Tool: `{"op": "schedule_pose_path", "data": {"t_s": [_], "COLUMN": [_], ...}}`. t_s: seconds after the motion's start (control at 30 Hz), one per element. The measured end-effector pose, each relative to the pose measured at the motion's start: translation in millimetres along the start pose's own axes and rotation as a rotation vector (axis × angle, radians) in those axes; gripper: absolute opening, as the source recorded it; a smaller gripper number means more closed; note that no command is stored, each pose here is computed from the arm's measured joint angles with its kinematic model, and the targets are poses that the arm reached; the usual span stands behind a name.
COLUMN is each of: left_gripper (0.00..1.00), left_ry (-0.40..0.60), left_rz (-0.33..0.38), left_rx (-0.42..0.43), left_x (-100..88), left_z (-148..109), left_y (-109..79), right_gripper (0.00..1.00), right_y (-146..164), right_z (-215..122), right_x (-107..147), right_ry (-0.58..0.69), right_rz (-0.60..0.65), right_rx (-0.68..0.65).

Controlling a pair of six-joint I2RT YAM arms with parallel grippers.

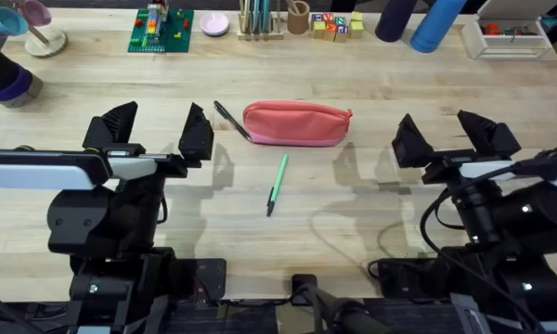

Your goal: Unzip the bag, pick up the pens from the table one at a time and place them inside, then zip the bag closed.

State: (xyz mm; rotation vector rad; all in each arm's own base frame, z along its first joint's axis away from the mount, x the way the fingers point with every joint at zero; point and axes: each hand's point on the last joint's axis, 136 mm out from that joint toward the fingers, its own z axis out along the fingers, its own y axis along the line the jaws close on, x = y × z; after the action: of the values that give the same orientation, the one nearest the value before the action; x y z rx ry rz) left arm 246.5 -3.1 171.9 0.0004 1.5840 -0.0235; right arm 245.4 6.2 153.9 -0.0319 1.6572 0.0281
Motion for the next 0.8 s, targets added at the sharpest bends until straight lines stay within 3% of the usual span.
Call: {"op": "schedule_pose_path", "data": {"t_s": [0.43,0.6,0.8], "left_gripper": [0.995,0.992,0.993], "left_ry": [-0.001,-0.052,0.082], "left_rz": [0.0,0.001,-0.001], "left_rx": [0.0,0.002,-0.004], "left_x": [-0.3,-13.3,-0.4], "left_z": [0.0,-0.5,-5.9], "left_y": [0.0,-0.3,0.4], "right_gripper": [0.996,0.996,0.996], "right_y": [-0.2,-0.2,-0.1], "right_z": [-0.3,-0.2,-1.9], "right_x": [3.4,2.0,2.0], "right_ry": [0.017,0.011,0.031], "right_rz": [0.0,0.003,0.065], "right_rx": [0.001,0.001,0.002]}}
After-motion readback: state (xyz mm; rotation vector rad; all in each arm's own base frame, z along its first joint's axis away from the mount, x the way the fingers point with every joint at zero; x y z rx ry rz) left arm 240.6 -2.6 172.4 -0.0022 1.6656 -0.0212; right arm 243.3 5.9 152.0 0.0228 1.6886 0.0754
